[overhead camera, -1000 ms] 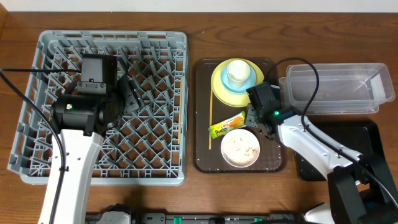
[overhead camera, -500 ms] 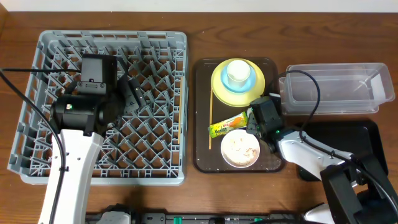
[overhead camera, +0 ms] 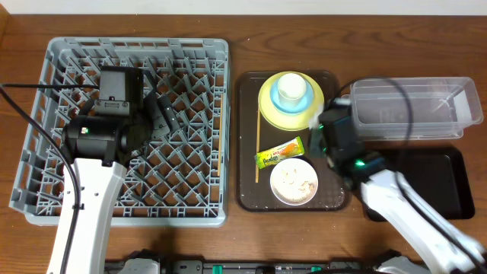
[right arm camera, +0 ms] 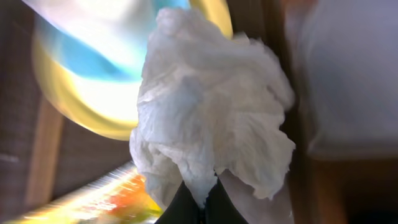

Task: Sort waste into correct bins and load items into the dishwasher rack
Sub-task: 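Grasp the white tissue with the right gripper and drop it in the clear bin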

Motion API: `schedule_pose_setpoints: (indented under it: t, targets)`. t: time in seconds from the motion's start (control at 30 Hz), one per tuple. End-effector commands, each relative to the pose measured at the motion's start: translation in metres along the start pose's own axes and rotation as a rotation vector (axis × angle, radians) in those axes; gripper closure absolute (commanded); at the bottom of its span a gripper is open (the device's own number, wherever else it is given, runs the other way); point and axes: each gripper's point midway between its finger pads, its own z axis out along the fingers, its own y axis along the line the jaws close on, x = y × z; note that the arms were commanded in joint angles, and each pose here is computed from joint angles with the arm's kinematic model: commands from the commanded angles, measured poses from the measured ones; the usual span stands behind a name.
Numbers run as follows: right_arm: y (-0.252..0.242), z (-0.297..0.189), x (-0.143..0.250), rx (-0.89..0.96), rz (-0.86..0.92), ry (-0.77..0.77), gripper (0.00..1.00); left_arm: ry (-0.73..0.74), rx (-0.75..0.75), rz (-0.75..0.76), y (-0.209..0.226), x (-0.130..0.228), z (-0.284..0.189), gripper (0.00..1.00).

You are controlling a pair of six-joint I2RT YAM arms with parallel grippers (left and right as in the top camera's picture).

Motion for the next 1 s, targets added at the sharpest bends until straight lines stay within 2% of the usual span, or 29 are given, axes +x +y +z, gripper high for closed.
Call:
schedule_pose_setpoints:
  t: [0.0, 0.13, 0.3, 0.5, 0.7, 0.8, 0.83, 0.87, 0.9, 0.97]
  targets:
    - [-0.003, -0.040, -0.048, -0.017, -0.041, -0.134, 0.99, -0.004, -0.002, -0.005, 0.000, -0.002, -0.002, 0.09]
    - [-0.045, -0.066, -0.070, 0.067, -0.020, -0.177, 0.99, -0.004, -0.002, -0.005, 0.000, -0.002, -0.002, 0.09]
    - [-0.118, -0.059, -0.084, 0.185, 0.070, -0.180, 0.99, -0.004, -0.002, -0.005, 0.000, -0.002, -0.002, 0.09]
    - [-0.197, -0.025, -0.098, 0.225, 0.217, -0.208, 0.99, -0.004, -0.002, -0.005, 0.000, -0.002, -0.002, 0.09]
    - [-0.241, 0.033, -0.083, 0.194, 0.286, -0.170, 0.98, -0.004, -0.002, -0.005, 0.000, -0.002, -0.002, 0.09]
    - [-0.247, 0.056, -0.068, 0.175, 0.295, -0.120, 0.83, -0.004, -0.002, -0.005, 0.000, -0.002, -0.002, 0.09]
    - [-0.248, 0.061, -0.063, 0.176, 0.299, -0.103, 0.71, -0.004, -0.002, -0.005, 0.000, -0.002, -0.002, 0.09]
    - [-0.248, 0.063, -0.061, 0.176, 0.300, -0.095, 0.54, -0.004, -0.002, -0.005, 0.000, -0.002, -0.002, 0.08]
    - [-0.249, 0.065, -0.060, 0.178, 0.292, -0.091, 0.43, -0.004, -0.002, -0.005, 0.000, -0.002, -0.002, 0.09]
    - [-0.249, 0.063, -0.064, 0.180, 0.281, -0.103, 0.32, -0.004, -0.002, -0.005, 0.000, -0.002, -0.002, 0.09]
